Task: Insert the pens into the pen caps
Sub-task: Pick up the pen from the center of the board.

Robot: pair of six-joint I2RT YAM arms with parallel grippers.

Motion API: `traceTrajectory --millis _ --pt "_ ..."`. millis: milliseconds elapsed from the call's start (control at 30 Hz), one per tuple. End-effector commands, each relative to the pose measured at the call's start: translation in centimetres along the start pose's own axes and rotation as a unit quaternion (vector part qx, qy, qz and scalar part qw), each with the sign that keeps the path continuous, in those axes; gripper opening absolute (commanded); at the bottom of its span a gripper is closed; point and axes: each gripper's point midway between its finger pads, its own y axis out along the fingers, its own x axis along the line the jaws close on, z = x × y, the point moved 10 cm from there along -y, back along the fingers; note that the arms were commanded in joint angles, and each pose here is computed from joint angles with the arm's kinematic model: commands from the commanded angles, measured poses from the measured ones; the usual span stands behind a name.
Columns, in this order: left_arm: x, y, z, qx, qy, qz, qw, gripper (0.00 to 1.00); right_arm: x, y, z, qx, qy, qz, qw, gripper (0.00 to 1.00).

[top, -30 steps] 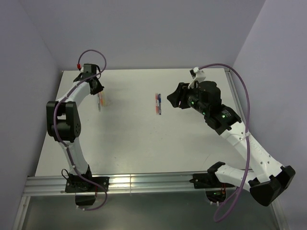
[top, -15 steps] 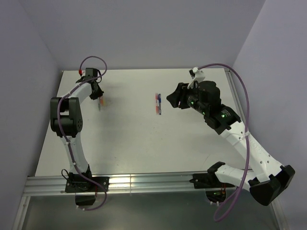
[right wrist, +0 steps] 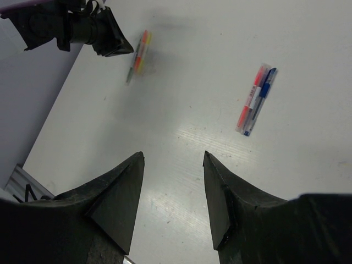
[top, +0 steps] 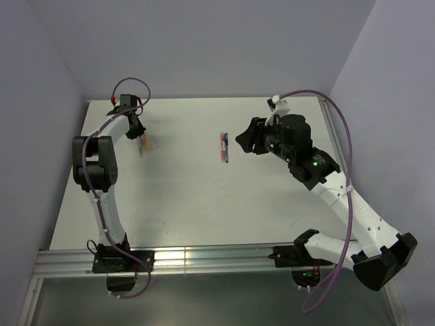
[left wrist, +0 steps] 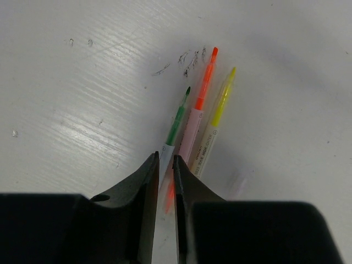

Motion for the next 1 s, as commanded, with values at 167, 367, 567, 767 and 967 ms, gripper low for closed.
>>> traceTrajectory --millis 167,367,567,767,967 --pt "-0.3 0.7 -0.5 0.000 0.009 0.003 1.000 0.22 -0.2 0.1 -0.4 -0.012 -0.009 0.006 1.000 0.55" --pt "-0.5 1.1 -0.6 0.004 0.013 0.004 1.000 0.22 -0.2 0.1 -0.4 -0.012 -0.009 0.006 1.000 0.55" --pt "-0.5 1.3 -0.5 0.007 0.015 0.005 1.000 0.22 -0.2 0.1 -0.3 -0.010 -0.009 0.005 1.000 0.55" --pt "-0.5 1.6 -0.4 0.013 0.018 0.001 1.000 0.23 -0.2 0.1 -0.3 -0.011 -0.009 0.004 1.000 0.55" --pt "-0.3 1.8 -0.2 0.018 0.020 -0.010 1.000 0.24 -0.2 0.1 -0.3 -0.009 -0.009 0.002 1.000 0.55"
